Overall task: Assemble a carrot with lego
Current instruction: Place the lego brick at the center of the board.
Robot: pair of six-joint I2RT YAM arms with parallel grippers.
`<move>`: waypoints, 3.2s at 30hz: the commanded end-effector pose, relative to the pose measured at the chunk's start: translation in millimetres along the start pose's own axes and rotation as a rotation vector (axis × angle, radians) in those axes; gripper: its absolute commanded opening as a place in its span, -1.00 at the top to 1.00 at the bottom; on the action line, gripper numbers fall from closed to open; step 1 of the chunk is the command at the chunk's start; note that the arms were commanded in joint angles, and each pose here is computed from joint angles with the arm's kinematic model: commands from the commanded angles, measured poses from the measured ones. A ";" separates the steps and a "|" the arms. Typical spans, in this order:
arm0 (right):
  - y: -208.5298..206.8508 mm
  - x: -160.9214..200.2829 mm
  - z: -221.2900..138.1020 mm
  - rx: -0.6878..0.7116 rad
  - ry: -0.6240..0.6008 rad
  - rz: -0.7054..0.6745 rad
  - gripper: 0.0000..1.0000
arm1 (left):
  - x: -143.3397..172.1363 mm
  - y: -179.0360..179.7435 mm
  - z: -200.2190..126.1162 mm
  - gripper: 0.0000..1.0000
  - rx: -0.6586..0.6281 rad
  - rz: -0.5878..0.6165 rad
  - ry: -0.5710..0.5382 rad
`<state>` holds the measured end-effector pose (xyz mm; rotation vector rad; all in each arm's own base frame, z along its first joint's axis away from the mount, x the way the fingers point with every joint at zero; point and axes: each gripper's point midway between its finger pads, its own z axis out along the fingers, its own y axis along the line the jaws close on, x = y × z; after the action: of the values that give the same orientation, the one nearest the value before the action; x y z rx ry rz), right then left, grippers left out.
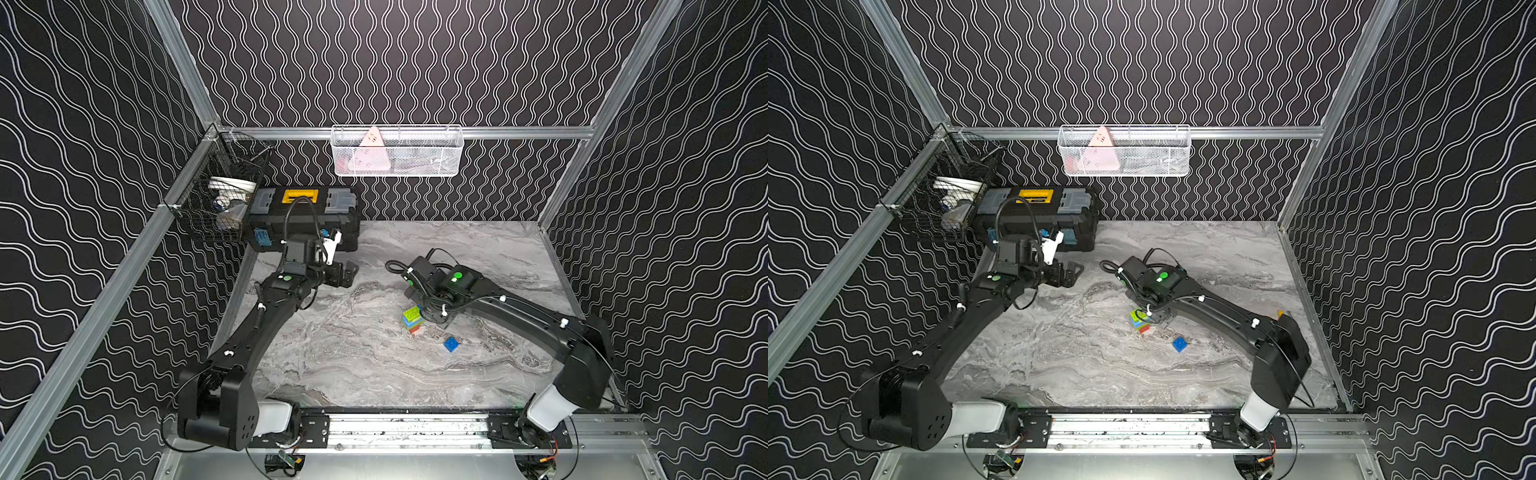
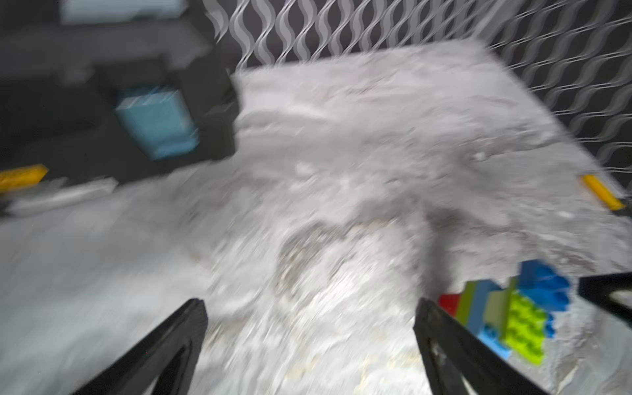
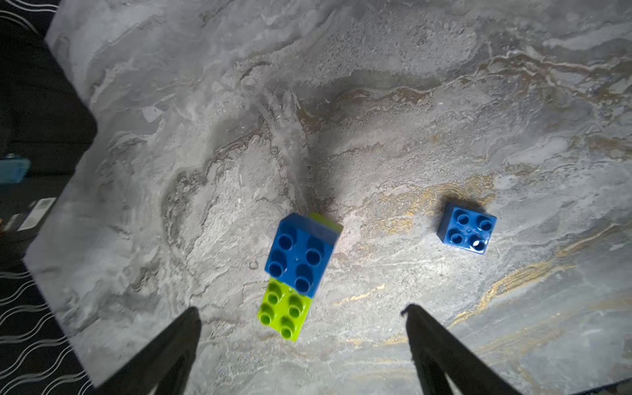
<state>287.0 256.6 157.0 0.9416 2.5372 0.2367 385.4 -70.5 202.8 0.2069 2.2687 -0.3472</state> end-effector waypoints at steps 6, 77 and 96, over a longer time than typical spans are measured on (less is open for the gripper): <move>8.4 11.0 22.1 0.089 -0.036 -0.004 -0.72 | 35.1 18.7 -5.6 -0.98 -0.043 -0.083 0.125; -4.4 91.6 30.0 -0.685 0.328 -2.229 0.51 | 49.2 14.4 6.8 -0.98 0.039 -0.095 0.158; -0.2 92.0 10.2 -0.732 0.293 -2.223 0.05 | 52.5 13.6 8.5 -0.98 0.050 -0.097 0.164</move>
<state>232.5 315.1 109.7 -2.1161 1.8764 0.4044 358.9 -57.5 154.0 0.1390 2.4515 -0.4465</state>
